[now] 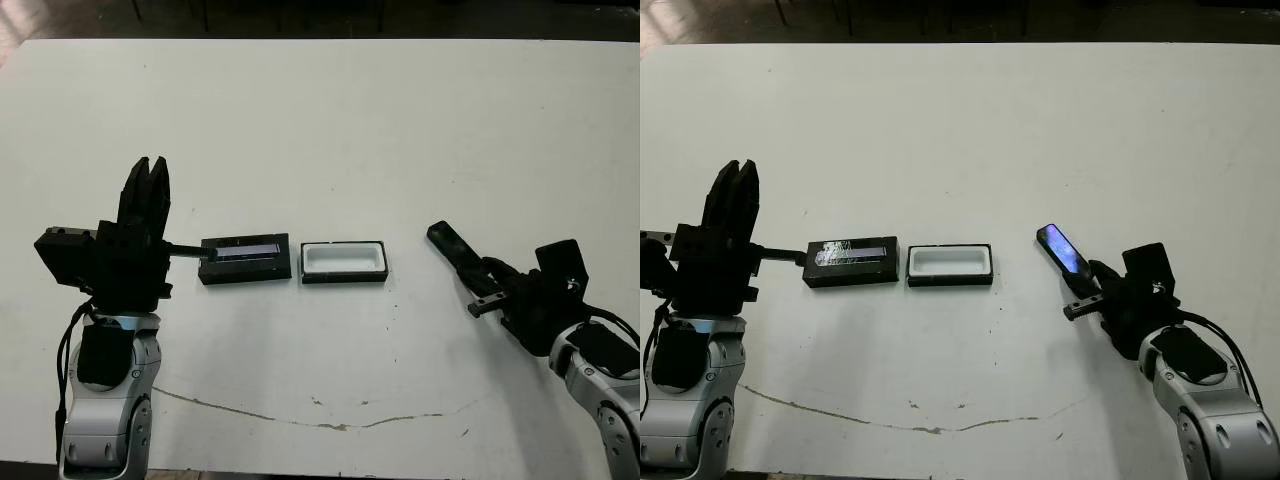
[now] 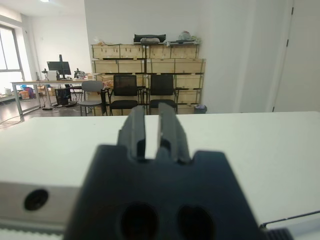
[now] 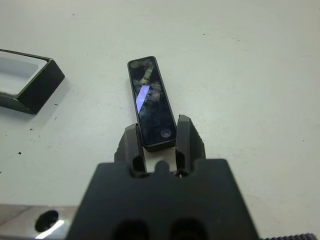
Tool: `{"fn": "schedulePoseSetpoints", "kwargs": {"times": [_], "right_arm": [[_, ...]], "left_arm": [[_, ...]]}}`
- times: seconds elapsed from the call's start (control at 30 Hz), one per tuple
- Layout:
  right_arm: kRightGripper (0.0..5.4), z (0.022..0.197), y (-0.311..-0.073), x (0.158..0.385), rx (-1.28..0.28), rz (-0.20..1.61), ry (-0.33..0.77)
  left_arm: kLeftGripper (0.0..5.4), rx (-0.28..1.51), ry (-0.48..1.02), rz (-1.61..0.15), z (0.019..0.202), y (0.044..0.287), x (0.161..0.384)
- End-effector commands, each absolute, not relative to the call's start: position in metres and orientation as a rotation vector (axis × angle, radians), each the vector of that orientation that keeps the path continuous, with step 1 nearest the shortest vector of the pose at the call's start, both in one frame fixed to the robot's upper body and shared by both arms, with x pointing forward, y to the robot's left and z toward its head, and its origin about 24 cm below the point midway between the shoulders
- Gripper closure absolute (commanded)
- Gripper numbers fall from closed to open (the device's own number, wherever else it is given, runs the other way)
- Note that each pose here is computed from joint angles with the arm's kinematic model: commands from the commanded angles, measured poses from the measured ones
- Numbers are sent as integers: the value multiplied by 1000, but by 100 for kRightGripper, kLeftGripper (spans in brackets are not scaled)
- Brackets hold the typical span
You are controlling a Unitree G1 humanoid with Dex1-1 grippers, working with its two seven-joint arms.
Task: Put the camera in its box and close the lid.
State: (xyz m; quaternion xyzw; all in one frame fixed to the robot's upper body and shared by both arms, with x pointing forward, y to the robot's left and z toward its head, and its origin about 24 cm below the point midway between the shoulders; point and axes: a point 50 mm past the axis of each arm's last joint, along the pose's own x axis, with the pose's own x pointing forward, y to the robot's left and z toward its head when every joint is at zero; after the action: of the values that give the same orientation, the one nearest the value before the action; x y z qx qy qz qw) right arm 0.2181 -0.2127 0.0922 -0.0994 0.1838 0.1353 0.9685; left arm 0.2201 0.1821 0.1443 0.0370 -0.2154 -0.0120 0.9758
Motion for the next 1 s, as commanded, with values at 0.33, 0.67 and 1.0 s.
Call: {"fn": "schedulePoseSetpoints", "kwargs": {"times": [0.33, 0.67, 1.0], "right_arm": [[539, 96, -217, 219, -217, 338, 424], [539, 130, -221, 238, -21, 406, 303], [539, 164, -214, 261, 9, 579, 163]], "left_arm": [[540, 97, -400, -15, 139, 185, 219], [540, 93, -397, -16, 138, 184, 219], [540, 77, -395, -22, 138, 183, 220]]}}
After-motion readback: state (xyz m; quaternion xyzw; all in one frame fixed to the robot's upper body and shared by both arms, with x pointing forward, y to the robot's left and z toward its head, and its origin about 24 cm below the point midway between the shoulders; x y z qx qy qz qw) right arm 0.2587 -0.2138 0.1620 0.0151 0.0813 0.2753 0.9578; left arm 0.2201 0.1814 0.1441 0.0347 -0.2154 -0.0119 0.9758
